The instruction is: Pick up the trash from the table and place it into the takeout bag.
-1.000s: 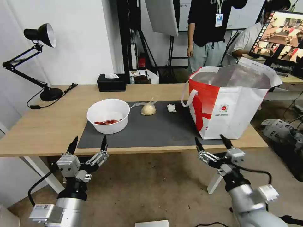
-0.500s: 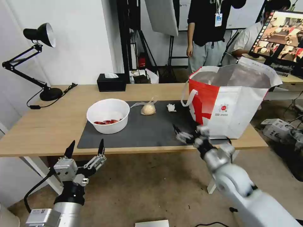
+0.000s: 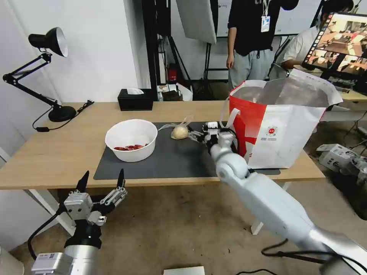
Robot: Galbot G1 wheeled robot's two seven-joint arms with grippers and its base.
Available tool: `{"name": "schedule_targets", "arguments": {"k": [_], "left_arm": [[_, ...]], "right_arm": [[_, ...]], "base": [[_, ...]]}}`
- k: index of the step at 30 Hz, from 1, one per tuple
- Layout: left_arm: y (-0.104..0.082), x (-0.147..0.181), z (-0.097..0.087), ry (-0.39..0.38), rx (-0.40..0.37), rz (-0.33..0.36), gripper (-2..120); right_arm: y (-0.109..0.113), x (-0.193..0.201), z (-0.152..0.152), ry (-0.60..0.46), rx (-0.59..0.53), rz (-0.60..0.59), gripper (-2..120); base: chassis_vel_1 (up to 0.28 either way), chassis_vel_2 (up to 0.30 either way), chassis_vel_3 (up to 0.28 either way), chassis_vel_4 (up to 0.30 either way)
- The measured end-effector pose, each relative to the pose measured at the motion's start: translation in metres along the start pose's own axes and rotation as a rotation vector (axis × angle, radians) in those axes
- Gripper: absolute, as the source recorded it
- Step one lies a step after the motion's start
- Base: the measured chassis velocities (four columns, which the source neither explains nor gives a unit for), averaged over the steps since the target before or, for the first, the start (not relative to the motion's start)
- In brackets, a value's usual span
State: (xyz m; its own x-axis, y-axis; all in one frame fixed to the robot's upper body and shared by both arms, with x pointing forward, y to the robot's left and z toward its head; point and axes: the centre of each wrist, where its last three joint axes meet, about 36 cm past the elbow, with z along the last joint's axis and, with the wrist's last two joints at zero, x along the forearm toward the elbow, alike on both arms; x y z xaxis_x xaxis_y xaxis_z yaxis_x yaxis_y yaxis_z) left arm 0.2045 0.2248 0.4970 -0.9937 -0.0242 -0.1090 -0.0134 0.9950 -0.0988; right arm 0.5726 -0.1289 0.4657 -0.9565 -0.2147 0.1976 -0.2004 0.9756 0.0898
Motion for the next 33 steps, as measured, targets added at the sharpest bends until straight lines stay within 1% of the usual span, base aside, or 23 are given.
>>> {"name": "schedule_targets", "arguments": {"k": [1,3,8,11,13,15,17,19,21,23,25,26,33], "left_arm": [[0.000,0.000,0.000,0.000,0.000,0.000,100],[-0.001,0.000,0.000,-0.004,0.004,0.000,100],[-0.002,-0.002,0.000,-0.010,0.006,0.002,100],[-0.002,-0.003,0.000,-0.016,0.006,0.004,100],[-0.002,-0.003,0.000,-0.017,0.006,0.003,100],[-0.002,-0.003,0.000,-0.022,0.007,0.001,100],[-0.002,-0.003,0.000,-0.023,0.007,0.000,100],[-0.001,-0.003,-0.001,-0.026,0.007,0.000,100],[-0.001,-0.003,-0.001,-0.027,0.007,0.000,100],[-0.001,-0.004,-0.001,-0.029,0.008,0.000,100],[-0.001,-0.004,-0.001,-0.030,0.008,0.000,100],[-0.001,-0.004,-0.001,-0.031,0.007,0.001,100],[-0.001,-0.005,-0.001,-0.035,0.009,0.004,100]], "right_arm": [[0.000,0.000,0.000,0.000,0.000,0.000,100],[0.004,-0.011,-0.005,0.052,-0.035,0.027,100],[0.008,-0.025,-0.004,0.103,-0.052,0.063,100],[0.010,-0.045,-0.007,0.143,-0.073,0.125,100],[0.009,-0.048,-0.008,0.146,-0.075,0.132,100],[0.007,-0.061,-0.009,0.161,-0.080,0.162,100],[0.007,-0.063,-0.010,0.163,-0.081,0.166,100],[0.009,-0.074,-0.016,0.175,-0.098,0.181,100],[0.010,-0.076,-0.018,0.179,-0.102,0.185,100],[0.016,-0.084,-0.022,0.201,-0.119,0.210,100],[0.017,-0.085,-0.022,0.203,-0.119,0.213,100],[0.021,-0.086,-0.024,0.219,-0.123,0.233,99],[0.022,-0.087,-0.028,0.253,-0.128,0.280,98]], "base": [[0.000,0.000,0.000,0.000],[0.000,0.000,0.000,0.000],[0.000,0.000,0.000,0.000],[0.000,0.000,0.000,0.000],[0.000,0.000,0.000,0.000],[0.000,0.000,0.000,0.000],[0.000,0.000,0.000,0.000],[0.000,0.000,0.000,0.000],[0.000,0.000,0.000,0.000],[0.000,0.000,0.000,0.000],[0.000,0.000,0.000,0.000],[0.000,0.000,0.000,0.000],[0.000,0.000,0.000,0.000]]}}
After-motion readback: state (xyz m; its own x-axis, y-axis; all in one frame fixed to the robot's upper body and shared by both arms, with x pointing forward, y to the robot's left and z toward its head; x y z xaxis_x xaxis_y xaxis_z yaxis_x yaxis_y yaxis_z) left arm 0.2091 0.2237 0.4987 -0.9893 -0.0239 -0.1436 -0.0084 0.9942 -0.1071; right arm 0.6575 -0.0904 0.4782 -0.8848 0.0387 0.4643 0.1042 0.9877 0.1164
